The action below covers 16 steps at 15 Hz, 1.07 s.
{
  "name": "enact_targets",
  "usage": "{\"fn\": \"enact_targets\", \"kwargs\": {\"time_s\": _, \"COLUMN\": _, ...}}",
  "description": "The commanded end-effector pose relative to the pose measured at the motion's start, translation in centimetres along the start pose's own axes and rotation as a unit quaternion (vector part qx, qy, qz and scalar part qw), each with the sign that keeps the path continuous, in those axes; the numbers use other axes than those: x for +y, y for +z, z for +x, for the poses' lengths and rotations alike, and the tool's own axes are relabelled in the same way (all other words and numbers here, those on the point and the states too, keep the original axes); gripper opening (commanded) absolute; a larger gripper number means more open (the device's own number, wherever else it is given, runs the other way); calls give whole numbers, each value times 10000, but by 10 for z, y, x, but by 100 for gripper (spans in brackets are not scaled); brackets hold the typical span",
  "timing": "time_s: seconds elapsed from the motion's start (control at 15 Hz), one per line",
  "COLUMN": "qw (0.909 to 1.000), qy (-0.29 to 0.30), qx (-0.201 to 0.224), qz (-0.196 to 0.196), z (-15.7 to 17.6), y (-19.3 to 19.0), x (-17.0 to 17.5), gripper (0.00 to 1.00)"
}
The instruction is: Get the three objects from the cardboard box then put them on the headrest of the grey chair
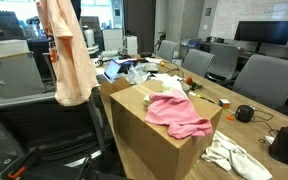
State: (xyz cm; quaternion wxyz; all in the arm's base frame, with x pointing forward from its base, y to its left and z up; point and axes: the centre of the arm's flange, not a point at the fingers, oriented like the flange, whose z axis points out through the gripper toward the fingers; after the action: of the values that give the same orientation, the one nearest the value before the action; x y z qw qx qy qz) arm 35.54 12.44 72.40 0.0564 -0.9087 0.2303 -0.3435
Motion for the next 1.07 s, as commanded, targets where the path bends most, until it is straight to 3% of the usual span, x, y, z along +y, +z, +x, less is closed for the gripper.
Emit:
{"fn": "enact_targets", "kwargs": {"time_s": 0.0, "qw": 9994, "qy": -247, "qx": -212, "qz": -119, "z": 6, "y": 17, "x": -9, "gripper": 2}}
{"fn": "enact_targets", "kwargs": {"time_s": 0.4, "qw": 9970, "qy": -452, "qx": -547, "qz": -314, "z": -21, "y": 26, "x": -6, "gripper": 2}}
{"fn": "enact_targets", "kwargs": {"time_s": 1.0, "qw": 9960, "qy": -445, "qx": -647, "qz": -420, "z": -55, "y": 15, "x": 13, "gripper": 2}}
